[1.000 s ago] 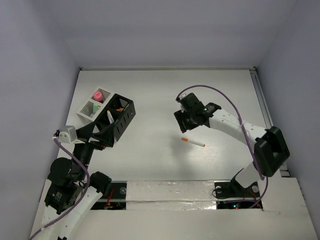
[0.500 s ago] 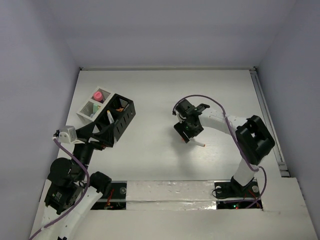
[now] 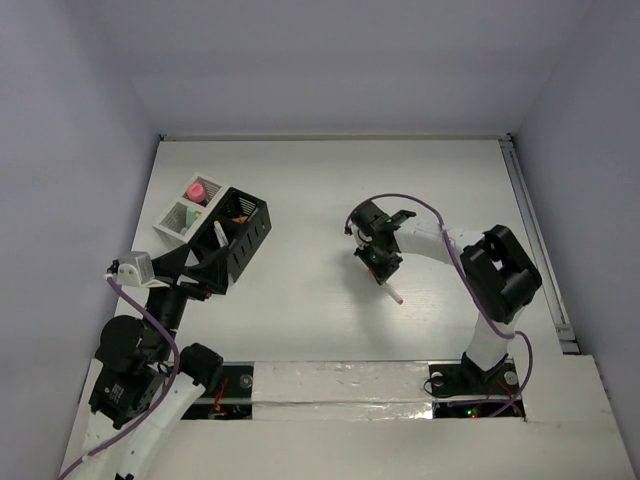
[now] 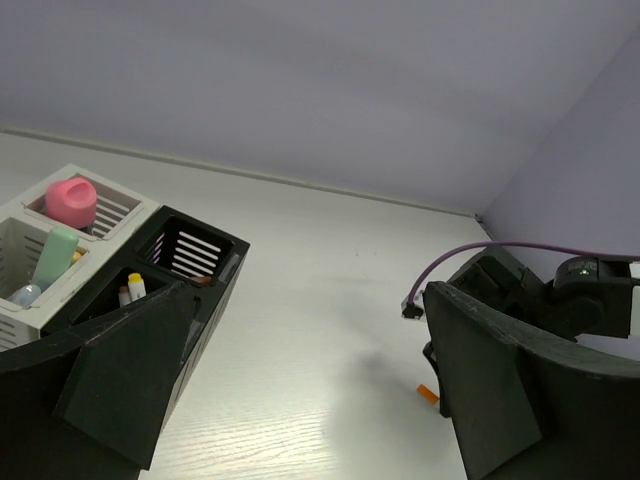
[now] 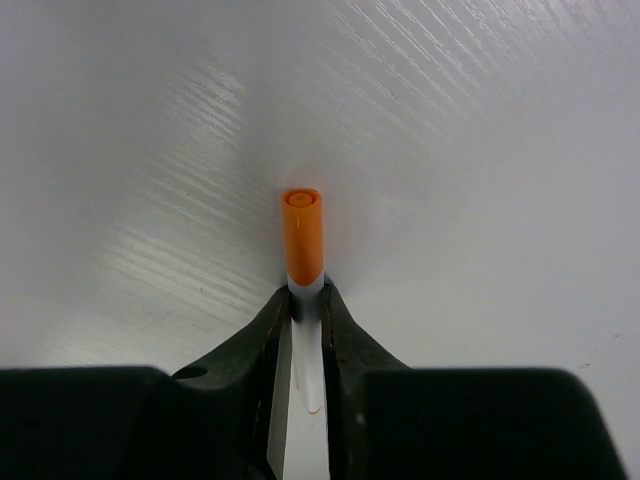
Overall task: Sort the stationery into containers
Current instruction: Pick up the pen from the center of the board, then place the pen in the storage box.
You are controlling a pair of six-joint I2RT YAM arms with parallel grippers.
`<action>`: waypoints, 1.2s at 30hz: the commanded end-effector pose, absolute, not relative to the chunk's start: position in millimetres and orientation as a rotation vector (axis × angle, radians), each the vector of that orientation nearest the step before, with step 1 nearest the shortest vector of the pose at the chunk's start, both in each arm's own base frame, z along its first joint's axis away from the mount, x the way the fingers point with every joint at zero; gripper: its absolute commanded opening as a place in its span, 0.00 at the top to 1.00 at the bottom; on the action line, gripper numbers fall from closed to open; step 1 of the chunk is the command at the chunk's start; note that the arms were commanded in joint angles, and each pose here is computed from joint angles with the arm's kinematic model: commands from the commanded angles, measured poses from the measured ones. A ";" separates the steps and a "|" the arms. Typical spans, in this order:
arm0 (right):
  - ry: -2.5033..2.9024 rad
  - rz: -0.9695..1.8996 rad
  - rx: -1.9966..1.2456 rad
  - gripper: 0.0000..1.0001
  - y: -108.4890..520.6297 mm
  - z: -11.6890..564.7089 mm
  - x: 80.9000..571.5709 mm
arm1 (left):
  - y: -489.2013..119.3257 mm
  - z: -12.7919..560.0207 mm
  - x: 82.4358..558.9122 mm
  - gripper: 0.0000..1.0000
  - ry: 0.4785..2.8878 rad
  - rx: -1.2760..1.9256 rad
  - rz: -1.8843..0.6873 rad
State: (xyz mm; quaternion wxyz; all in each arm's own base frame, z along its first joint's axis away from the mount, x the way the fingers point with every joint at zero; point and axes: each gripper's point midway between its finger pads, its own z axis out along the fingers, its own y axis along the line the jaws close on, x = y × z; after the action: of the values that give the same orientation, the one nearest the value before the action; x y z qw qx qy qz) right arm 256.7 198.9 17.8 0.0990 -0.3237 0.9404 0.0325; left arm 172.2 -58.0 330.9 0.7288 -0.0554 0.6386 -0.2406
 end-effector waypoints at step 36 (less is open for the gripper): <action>1.360 1.471 -0.685 1.00 578.9 313.8 337.5 | -59.9 333.5 179.6 0.01 1.400 -0.127 -0.520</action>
State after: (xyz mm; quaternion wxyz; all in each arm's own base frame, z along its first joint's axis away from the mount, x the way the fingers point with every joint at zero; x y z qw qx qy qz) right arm 336.7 564.7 262.2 0.4394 -0.3051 0.6169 0.5773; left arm 174.9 -58.9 328.6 0.7255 -0.0557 0.6437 -0.2371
